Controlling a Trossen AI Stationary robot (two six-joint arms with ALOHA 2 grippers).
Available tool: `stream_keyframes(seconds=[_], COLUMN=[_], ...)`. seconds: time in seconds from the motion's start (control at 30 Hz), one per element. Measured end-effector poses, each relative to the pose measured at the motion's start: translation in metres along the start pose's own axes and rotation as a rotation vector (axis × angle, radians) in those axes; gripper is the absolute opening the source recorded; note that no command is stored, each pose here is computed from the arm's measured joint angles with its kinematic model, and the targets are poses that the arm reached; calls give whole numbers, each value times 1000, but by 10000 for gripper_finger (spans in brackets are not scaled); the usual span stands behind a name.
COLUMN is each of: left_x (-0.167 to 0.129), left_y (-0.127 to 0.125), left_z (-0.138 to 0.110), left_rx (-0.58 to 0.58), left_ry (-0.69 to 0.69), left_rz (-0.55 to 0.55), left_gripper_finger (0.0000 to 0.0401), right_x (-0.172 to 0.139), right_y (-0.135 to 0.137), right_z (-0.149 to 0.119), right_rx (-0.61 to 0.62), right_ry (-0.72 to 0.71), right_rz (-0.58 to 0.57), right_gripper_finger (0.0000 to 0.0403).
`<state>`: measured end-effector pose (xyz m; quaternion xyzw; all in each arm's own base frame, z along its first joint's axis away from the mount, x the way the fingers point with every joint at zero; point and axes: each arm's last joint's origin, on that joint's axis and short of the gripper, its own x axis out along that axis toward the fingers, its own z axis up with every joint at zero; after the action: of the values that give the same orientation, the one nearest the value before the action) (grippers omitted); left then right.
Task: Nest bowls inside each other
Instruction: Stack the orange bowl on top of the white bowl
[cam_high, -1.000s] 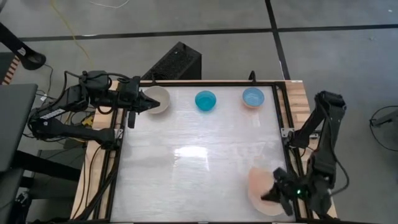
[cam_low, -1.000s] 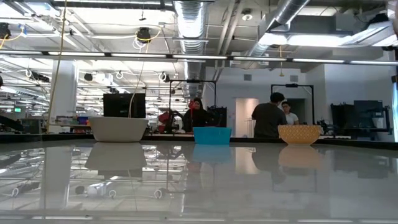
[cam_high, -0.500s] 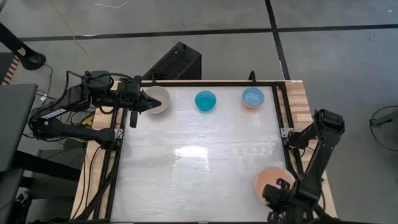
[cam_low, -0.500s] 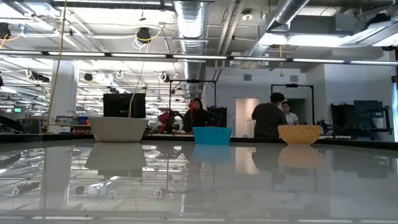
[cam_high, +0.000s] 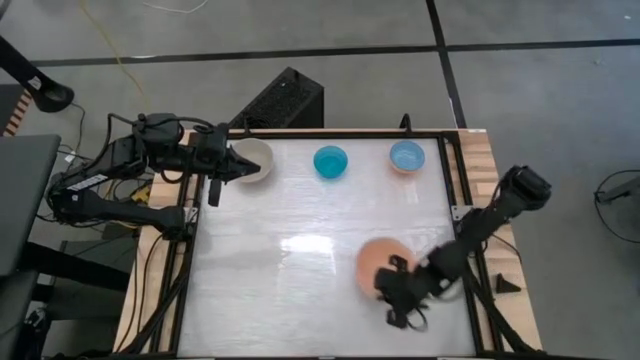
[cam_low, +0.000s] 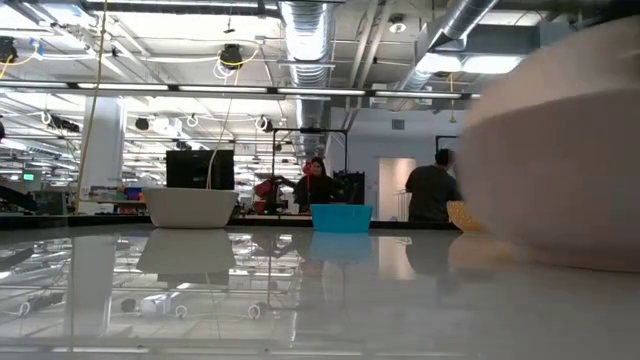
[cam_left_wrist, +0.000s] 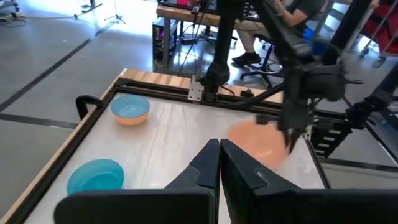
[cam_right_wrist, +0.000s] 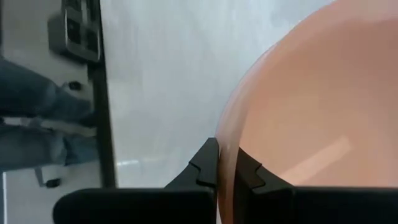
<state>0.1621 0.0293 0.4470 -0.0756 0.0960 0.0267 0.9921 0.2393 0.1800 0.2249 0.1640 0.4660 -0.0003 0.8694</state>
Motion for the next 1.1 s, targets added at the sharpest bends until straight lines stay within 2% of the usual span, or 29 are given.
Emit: stream_keyframes(seconds=[0.17,0.33,0.53,0.7,0.83,0.97,1.1], left_x=[0,0,-5,-10,-12,-15,-17], left_y=[0,-1,-2,-2,-3,-3,-3], left_z=[0,0,0,1,0,-1,-3], left_rx=[-2,-2,-1,4,4,2,-1], left_ry=[4,3,1,-15,-12,2,10], left_rz=[-14,-15,-24,-26,-25,-23,-22], left_gripper_finger=[0,0,0,0,0,0,0], right_x=[18,23,26,37,46,54,52], right_y=[-44,-90,-127,-125,-111,-96,-85], right_z=[45,91,117,126,137,142,150], right_rx=[-63,-63,-10,-17,-58,-74,-42], right_ry=[-68,-203,-200,-112,-63,-20,-49], right_rz=[43,89,65,-23,-38,-33,-7], right_gripper_finger=[33,33,33,34,48,87,147])
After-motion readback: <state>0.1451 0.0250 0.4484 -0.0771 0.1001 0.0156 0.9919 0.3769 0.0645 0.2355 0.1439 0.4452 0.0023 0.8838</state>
